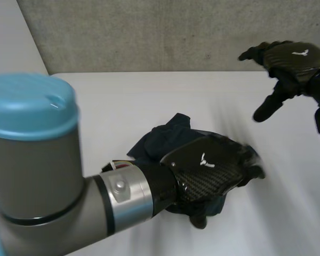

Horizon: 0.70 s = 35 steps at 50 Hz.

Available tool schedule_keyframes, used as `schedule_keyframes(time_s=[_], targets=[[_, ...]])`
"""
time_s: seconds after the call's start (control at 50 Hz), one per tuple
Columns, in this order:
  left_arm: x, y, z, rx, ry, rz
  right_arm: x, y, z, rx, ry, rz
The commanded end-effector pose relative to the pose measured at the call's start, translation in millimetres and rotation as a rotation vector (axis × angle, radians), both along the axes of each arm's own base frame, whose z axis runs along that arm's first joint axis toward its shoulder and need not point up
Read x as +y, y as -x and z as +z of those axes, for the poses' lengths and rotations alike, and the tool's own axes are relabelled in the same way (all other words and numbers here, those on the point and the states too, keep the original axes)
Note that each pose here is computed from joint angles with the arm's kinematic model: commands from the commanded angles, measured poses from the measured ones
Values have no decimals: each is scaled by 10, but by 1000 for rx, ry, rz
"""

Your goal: Fold the shorts.

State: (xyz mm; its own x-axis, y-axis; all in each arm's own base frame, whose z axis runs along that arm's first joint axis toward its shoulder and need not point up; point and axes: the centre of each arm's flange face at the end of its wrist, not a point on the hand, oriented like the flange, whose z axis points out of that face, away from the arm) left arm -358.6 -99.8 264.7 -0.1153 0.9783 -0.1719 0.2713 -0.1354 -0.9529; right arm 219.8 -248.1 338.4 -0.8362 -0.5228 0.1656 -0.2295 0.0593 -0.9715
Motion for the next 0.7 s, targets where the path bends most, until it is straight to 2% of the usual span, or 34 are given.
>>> schedule_keyframes(time_s=[0.02, 0.14, 0.24, 0.34, 0.42, 0.5, 0.7], targets=[[-170, -81, 515, 180, -21, 68, -62, 113, 96, 68, 102, -90], [-652, -291, 650, 279, -94, 255, 60, 106, 119, 135, 132, -52], [-862, -401, 503, 258, -143, 412, 254, 136, -132, 289, 61, 0], [-984, -516, 136, 140, -191, 606, 442, 179, -595, 393, -94, 54], [-958, -695, -191, -40, -228, 765, 548, 192, -885, 402, -173, 78], [-817, -822, -447, -174, -262, 827, 601, 197, -1112, 399, -187, 108], [-655, -905, -822, -264, -299, 823, 706, 124, -1328, 359, -190, 215]])
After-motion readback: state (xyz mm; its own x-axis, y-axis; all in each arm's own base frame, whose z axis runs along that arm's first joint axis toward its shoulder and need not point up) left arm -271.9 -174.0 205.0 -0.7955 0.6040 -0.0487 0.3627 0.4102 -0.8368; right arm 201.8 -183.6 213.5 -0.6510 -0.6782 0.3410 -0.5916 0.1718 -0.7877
